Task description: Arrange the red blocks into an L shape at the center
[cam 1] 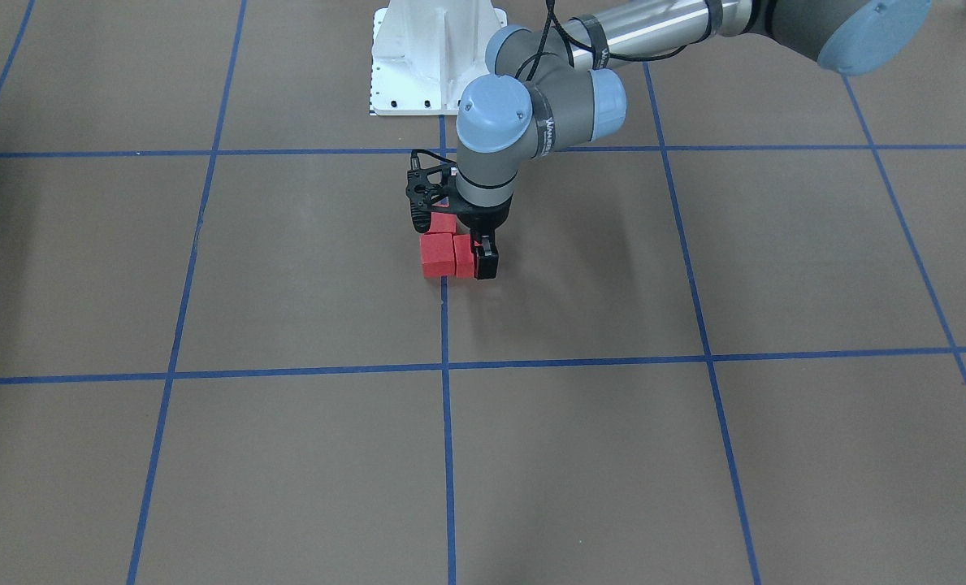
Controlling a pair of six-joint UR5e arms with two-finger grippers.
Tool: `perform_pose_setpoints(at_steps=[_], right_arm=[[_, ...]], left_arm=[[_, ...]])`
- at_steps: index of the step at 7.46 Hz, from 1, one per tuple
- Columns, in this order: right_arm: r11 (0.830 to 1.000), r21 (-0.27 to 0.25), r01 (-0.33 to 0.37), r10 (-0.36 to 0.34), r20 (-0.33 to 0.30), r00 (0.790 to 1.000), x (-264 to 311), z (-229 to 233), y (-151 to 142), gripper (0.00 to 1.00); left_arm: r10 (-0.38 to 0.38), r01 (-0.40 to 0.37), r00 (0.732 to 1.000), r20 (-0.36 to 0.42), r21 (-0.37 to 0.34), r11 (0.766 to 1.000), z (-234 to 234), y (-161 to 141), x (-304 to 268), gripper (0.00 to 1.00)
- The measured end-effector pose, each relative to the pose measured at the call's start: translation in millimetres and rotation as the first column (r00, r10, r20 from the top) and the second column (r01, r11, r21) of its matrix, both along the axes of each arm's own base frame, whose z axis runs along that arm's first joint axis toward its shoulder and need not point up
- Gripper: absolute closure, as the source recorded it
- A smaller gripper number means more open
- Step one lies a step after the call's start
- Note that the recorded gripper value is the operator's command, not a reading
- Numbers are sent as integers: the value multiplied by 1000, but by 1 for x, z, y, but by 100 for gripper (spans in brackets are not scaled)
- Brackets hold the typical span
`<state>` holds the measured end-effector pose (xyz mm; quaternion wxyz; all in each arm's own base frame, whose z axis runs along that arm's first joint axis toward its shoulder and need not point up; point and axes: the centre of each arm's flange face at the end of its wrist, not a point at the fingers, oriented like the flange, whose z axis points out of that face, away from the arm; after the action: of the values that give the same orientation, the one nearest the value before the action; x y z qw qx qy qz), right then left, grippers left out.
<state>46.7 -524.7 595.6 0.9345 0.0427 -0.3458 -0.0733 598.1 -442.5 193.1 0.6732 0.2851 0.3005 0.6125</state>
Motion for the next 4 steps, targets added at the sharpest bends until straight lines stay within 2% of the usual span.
perform_pose_setpoints(at_steps=[2, 3, 4], right_arm=[[1000, -1, 0, 0, 0, 1000, 0, 1, 0, 1], [1000, -1, 0, 0, 0, 1000, 0, 1, 1, 1], [1000, -2, 0, 0, 0, 1000, 0, 1, 1, 1]], left_arm=[[-21, 21, 999, -48, 7, 1000, -29, -6, -33, 0], [-44, 43, 998, -45, -23, 999, -34, -24, -60, 0], [-83, 81, 996, -20, -93, 992, -28, -58, -99, 0]])
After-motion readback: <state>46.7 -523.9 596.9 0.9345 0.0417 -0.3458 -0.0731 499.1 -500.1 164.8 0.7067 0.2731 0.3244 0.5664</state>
